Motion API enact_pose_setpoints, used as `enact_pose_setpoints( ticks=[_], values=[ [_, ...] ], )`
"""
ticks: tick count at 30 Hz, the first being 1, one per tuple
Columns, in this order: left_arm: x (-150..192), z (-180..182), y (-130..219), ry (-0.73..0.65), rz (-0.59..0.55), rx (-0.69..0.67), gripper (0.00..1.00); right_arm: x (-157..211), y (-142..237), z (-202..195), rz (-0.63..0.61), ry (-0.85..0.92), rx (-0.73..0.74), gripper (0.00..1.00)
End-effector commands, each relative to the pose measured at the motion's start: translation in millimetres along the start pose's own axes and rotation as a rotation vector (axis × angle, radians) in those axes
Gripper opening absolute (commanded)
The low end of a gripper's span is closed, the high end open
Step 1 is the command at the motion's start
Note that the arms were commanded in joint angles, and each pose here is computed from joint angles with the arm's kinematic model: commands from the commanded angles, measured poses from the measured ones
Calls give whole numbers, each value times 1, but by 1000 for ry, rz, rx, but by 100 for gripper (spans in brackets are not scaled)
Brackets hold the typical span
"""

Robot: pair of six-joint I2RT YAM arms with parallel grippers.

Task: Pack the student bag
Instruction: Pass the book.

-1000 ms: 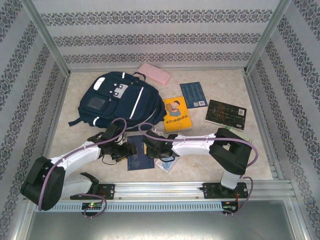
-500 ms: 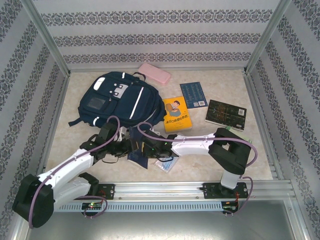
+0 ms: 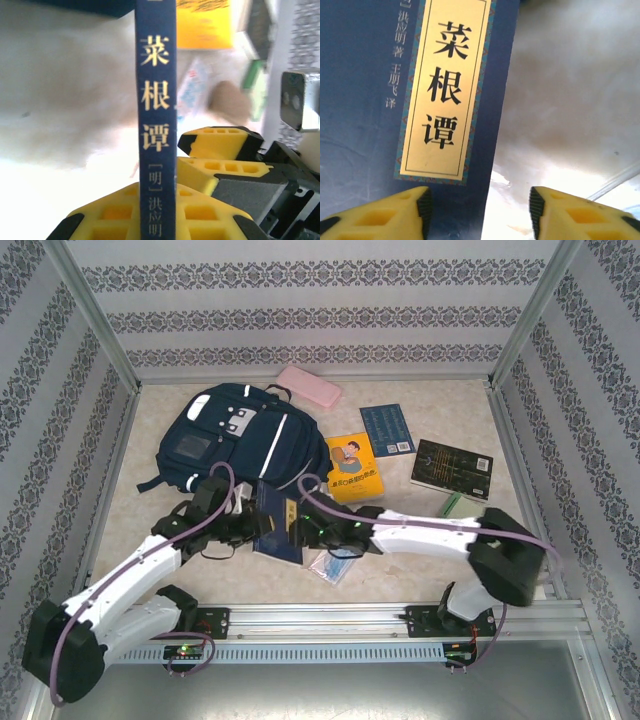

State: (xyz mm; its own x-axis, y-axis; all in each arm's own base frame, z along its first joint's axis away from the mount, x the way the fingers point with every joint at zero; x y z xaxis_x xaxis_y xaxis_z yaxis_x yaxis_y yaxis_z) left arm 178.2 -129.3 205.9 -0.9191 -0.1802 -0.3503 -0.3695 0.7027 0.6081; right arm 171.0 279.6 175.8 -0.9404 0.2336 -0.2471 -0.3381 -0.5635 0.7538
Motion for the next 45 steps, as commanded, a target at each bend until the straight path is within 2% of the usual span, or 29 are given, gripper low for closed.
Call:
enact_pose_setpoints(
  ticks=[1, 4, 9, 13, 20, 23, 30, 31, 33, 34, 35, 36, 40, 44, 45],
  values=[
    [-19, -43, 26, -81, -69, 141, 0, -18, 34, 2, -105, 6, -71, 65],
    [-37, -66, 33, -115, -97, 208, 0, -35, 61, 4, -179, -31, -170, 72],
    [-68, -99, 33, -145, -117, 345, 0, -62, 84, 6, -200, -118, -381, 72],
    [-83, -114, 31, -149, -111, 415, 0, -83, 87, 3, -183, -196, -539, 71],
    [-92, -119, 22, -125, -96, 481, 0, -103, 82, 5, -132, -262, -710, 72],
    [-93, -117, 17, -118, -87, 480, 0, -107, 77, 9, -95, -277, -768, 69],
    [-101, -102, 10, -95, -96, 437, 0, -111, 73, 4, -94, -299, -772, 47],
    [-103, -99, 9, -89, -95, 432, 0, -111, 73, 2, -97, -303, -772, 41],
    [-105, -94, 5, -77, -87, 427, 0, -112, 75, -1, -99, -307, -768, 14],
    [-106, -92, 4, -78, -85, 424, 0, -112, 76, -2, -102, -306, -766, 5],
    [-106, -91, 2, -81, -78, 416, 0, -113, 76, -4, -103, -305, -757, 0],
    [-107, -89, -1, -81, -71, 397, 0, -114, 76, -5, -105, -305, -747, 0],
    [-110, -75, -10, -93, -37, 253, 15, -120, 77, -13, -133, -315, -721, 0],
    [-117, -59, -16, -148, -17, 47, 47, -128, 78, -26, -163, -327, -666, 0],
    [-120, -55, -17, -161, -18, -16, 50, -131, 79, -30, -173, -332, -649, 0]
  ],
)
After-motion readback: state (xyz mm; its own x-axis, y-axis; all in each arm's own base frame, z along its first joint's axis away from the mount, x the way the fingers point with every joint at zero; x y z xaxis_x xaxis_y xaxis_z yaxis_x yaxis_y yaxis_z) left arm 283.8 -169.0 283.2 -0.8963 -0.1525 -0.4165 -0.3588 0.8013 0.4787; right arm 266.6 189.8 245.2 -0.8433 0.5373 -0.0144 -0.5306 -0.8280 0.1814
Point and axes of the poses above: each hand's point on the last joint's axis, 136 mm out from that joint toward the fingers, its own y axis back along the fingers, its own z axis along the line the jaws close on, x = y × z, the point moved 9 cm from there along y, back along the fingers, and after that the axes turned 10 degrees about -y, right-handed, at the moved point
